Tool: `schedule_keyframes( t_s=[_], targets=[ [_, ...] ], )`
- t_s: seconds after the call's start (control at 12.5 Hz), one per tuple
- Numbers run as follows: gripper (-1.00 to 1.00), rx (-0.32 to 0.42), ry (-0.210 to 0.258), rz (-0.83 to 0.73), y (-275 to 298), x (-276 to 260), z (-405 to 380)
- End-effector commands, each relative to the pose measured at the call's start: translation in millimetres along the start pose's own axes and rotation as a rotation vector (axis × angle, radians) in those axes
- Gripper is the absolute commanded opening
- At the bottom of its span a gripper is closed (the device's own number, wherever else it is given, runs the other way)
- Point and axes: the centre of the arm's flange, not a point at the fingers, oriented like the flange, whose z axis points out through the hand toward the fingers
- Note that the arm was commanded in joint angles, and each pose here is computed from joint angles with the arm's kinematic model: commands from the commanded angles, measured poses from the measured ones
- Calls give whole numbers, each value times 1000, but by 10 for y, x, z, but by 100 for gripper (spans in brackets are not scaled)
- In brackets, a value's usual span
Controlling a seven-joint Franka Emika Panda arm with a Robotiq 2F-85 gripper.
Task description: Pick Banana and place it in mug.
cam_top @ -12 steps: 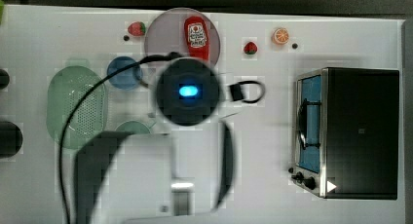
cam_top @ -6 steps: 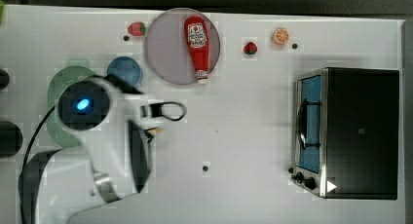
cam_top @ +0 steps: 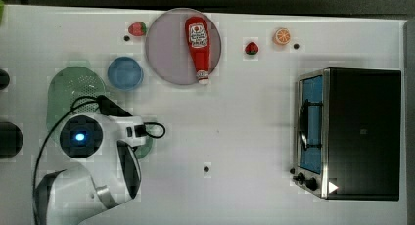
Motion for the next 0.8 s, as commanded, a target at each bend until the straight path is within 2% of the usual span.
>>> schedule_keyframes(
  t_s=[0.08, 0.4, 0.48, 0.72, 0.8],
  targets=[
    [1, -29, -29, 120, 92, 116, 210],
    [90, -16, -28, 123, 79, 136, 274],
    [100, -12, -26, 123, 70, 140, 255],
    [100, 46, 30, 140, 3, 302, -191],
    [100, 44, 43, 148, 13, 356, -440]
  ],
)
